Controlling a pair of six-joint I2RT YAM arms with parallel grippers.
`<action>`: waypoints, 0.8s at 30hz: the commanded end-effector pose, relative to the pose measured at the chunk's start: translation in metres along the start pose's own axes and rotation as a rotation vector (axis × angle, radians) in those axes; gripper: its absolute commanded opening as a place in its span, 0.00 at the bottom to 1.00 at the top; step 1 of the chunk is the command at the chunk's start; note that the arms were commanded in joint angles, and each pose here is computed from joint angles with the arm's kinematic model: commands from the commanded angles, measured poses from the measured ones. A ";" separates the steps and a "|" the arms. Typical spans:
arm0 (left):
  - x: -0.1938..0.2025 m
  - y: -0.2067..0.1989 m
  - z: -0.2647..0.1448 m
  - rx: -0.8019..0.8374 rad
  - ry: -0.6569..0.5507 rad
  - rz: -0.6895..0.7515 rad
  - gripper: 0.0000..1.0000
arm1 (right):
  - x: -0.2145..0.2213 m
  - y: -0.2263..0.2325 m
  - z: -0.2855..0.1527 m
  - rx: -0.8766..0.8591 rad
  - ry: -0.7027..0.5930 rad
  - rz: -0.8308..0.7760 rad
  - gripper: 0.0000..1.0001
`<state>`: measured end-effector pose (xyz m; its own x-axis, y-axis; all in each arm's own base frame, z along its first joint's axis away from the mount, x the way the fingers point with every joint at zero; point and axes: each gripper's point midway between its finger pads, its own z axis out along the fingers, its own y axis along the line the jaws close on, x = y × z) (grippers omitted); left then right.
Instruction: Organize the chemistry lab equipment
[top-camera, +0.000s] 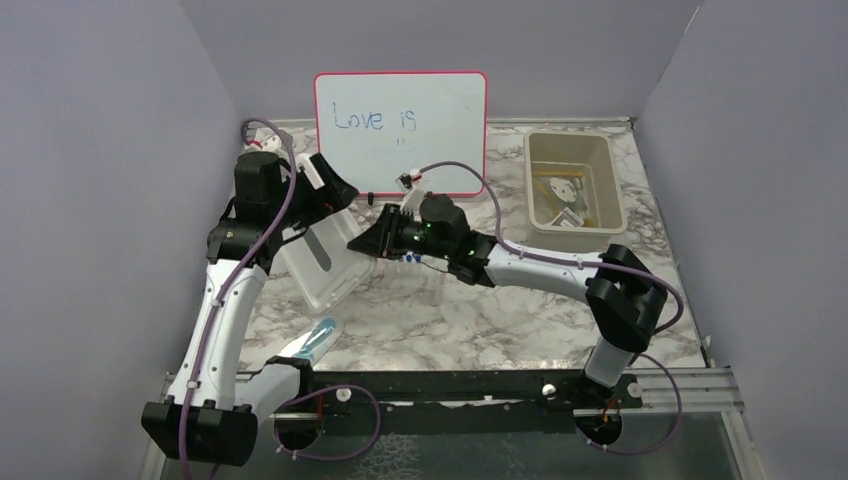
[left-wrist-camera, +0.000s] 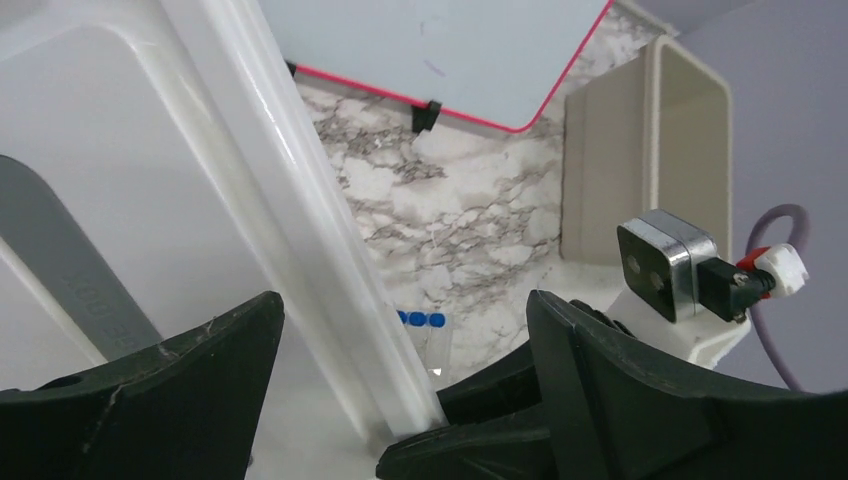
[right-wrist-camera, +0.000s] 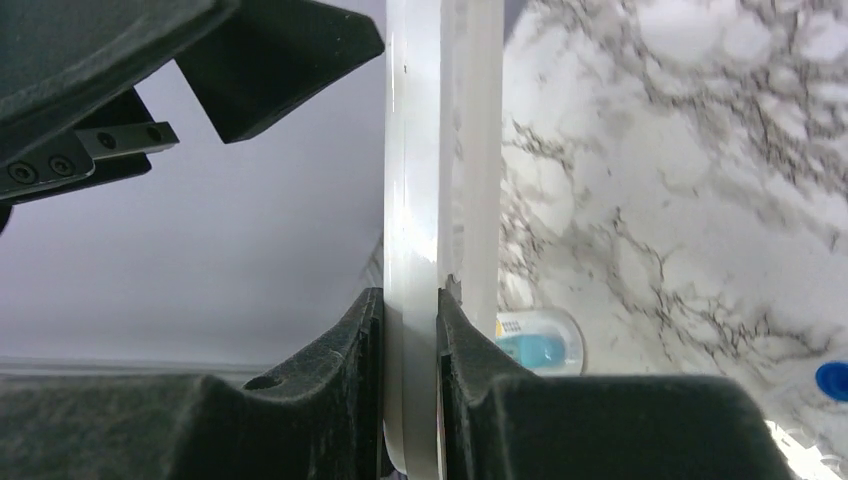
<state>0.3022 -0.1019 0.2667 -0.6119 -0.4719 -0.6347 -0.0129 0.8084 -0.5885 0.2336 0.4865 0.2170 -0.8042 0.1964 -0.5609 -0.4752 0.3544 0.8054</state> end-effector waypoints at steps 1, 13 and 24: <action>-0.037 -0.026 -0.033 0.037 -0.121 0.081 0.95 | -0.048 0.047 -0.025 -0.182 -0.096 -0.039 0.03; -0.070 -0.057 -0.076 0.097 -0.255 0.177 0.99 | -0.144 0.052 -0.111 -0.226 -0.290 0.007 0.01; -0.054 -0.074 -0.040 0.249 -0.121 0.213 0.98 | -0.225 0.002 -0.247 0.052 -0.586 -0.041 0.01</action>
<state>0.2961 -0.0991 0.3651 -0.4454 -0.3693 -0.8156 0.1948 0.8492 -0.4908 0.3124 0.2656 0.3964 -0.5153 0.6188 -0.5929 -0.5407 0.3020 0.7851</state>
